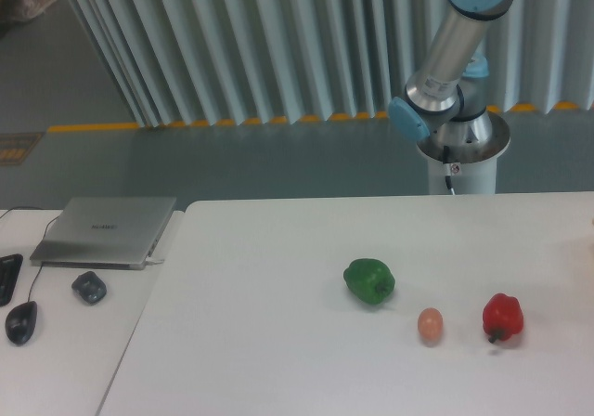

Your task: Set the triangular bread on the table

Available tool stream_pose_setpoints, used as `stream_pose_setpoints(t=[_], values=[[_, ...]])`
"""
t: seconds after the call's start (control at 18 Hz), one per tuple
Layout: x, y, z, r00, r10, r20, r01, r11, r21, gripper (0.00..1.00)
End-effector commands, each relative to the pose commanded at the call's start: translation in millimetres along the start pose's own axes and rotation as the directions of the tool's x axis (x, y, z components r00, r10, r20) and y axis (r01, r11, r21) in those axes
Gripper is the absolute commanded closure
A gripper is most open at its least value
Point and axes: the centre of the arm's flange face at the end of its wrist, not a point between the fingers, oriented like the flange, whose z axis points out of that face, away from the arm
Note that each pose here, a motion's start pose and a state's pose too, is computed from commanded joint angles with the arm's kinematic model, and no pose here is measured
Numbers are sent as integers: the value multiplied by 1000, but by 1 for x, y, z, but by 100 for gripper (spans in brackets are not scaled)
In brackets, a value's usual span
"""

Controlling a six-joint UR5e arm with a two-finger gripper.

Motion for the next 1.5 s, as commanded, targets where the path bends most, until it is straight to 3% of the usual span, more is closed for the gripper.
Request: stream_pose_setpoints(t=[0.17,0.22,0.28,0.33,0.39,0.5,0.67,0.78,1.17,1.33,1.5], values=[[0,1,2,1000,4,-5,-4,1000,-1,0],[0,1,2,1000,0,-5,0,1000,-1,17],[0,1,2,1000,-2,-5,2,1000,-1,25],[0,1,1,1000,-2,-4,2,1000,-4,40],[0,1,0,1000,-2,-3,2,1000,-13,44],[0,0,-2,1000,-8,-1,8,999,-40,66],[-2,-3,-16,999,-50,18,50,998,-44,73],[0,-14,-16,999,-45,16,46,998,-48,85],[10,-32,-54,999,-39,17,40,998,-52,87],[23,-38,-79,1000,-25,-18,25,999,-42,87],[43,-68,-96,997,16,-71,-19,999,-37,87]])
